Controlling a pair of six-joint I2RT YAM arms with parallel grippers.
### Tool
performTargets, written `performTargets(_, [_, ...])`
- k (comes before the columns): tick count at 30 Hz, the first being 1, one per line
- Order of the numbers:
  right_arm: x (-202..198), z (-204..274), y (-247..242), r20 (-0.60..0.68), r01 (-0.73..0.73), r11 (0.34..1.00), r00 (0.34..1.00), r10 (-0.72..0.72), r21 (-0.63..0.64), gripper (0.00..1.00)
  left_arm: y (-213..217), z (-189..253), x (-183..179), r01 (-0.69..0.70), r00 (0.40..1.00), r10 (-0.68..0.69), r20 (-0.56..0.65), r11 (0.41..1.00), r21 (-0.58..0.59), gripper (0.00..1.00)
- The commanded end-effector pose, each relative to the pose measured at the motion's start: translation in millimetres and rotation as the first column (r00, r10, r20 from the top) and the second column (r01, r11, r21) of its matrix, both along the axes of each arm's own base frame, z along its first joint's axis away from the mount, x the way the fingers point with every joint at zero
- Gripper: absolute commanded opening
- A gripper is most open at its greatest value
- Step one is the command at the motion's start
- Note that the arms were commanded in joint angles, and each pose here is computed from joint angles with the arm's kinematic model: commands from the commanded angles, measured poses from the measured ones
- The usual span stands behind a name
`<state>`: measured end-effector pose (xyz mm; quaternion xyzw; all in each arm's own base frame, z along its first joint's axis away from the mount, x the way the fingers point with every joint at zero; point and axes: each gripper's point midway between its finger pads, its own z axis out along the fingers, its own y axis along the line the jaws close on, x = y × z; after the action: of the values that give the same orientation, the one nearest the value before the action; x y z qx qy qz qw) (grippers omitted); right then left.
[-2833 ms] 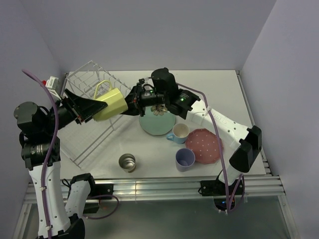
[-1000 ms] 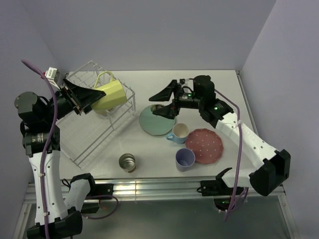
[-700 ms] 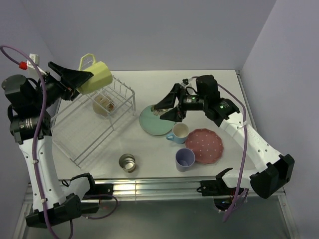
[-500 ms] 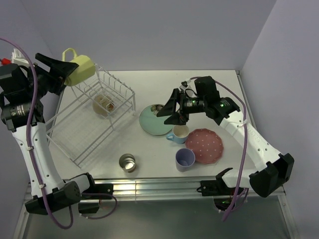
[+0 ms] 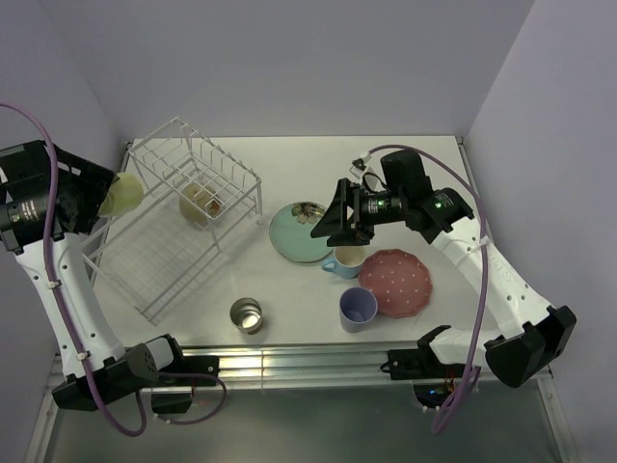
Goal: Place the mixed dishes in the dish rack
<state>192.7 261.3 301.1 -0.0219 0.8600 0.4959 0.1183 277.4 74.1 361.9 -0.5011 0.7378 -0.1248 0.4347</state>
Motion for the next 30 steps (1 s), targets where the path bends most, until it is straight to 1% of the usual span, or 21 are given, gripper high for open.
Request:
performTargets(1, [-6, 18, -3, 0.089, -0.016, 1.000, 0.996, 0.014, 0.014, 0.72, 14, 7, -12, -0.052, 0.998, 0.054, -0.024, 0.996, 0.078, 0.00])
performTargets(2, [-6, 18, -3, 0.090, -0.015, 1.000, 0.996, 0.014, 0.012, 0.72, 17, 0, -14, -0.060, 0.997, 0.065, -0.051, 0.994, 0.086, 0.00])
performTargets(5, [-4, 18, -5, 0.100, -0.005, 1.000, 0.995, 0.004, 0.001, 0.72, 15, -32, -10, -0.045, 0.991, 0.049, -0.128, 0.998, 0.040, 0.00])
performTargets(6, [-4, 18, -6, 0.102, -0.003, 1.000, 0.995, 0.003, -0.003, 0.72, 12, -50, -5, -0.030, 0.988, 0.031, -0.152, 0.999, 0.010, 0.00])
performTargets(8, [-3, 15, -8, 0.093, 0.003, 1.000, 0.996, -0.002, -0.011, 0.72, 5, -67, 0, -0.009, 0.986, 0.002, -0.164, 0.999, -0.042, 0.00])
performTargets(9, [-1, 13, -10, 0.095, 0.008, 1.000, 0.995, -0.006, -0.023, 0.72, 6, -85, 5, -0.007, 0.983, -0.004, -0.186, 0.998, -0.060, 0.00])
performTargets(11, [1, 9, -13, 0.086, 0.022, 0.999, 0.996, -0.018, -0.037, 0.72, 3, -100, 9, 0.010, 0.979, -0.028, -0.202, 0.996, -0.086, 0.00])
performTargets(12, [4, 7, -17, 0.082, 0.037, 0.999, 0.996, -0.034, -0.038, 0.72, 3, -114, 11, 0.013, 0.972, -0.036, -0.231, 0.995, -0.103, 0.00])
performTargets(16, [8, 3, -22, 0.068, 0.059, 0.997, 0.996, -0.056, -0.046, 0.72, 6, -131, 31, 0.026, 0.974, -0.055, -0.221, 0.991, -0.131, 0.00])
performTargets(18, [14, -2, -26, 0.048, 0.078, 0.995, 0.996, -0.075, -0.059, 0.72, 10, -138, 42, 0.029, 0.969, -0.063, -0.240, 0.989, -0.144, 0.00])
performTargets(21, [18, -8, -32, 0.020, 0.097, 0.992, 0.995, -0.096, -0.078, 0.72, 21, -139, 61, 0.036, 0.965, -0.068, -0.253, 0.991, -0.129, 0.00])
performTargets(24, [25, -11, -39, 0.006, 0.124, 0.989, 0.992, -0.124, -0.085, 0.71, 32, -142, 76, 0.044, 0.953, -0.071, -0.293, 0.994, -0.099, 0.00])
performTargets(27, [32, -12, -47, 0.000, 0.151, 0.983, 0.988, -0.151, -0.103, 0.71, 36, -147, 87, 0.052, 0.947, -0.074, -0.312, 0.996, -0.077, 0.00])
performTargets(30, [37, -15, -56, -0.010, 0.185, 0.976, 0.982, -0.188, -0.113, 0.71, 35, -156, 100, 0.055, 0.946, -0.079, -0.313, 0.995, -0.085, 0.00])
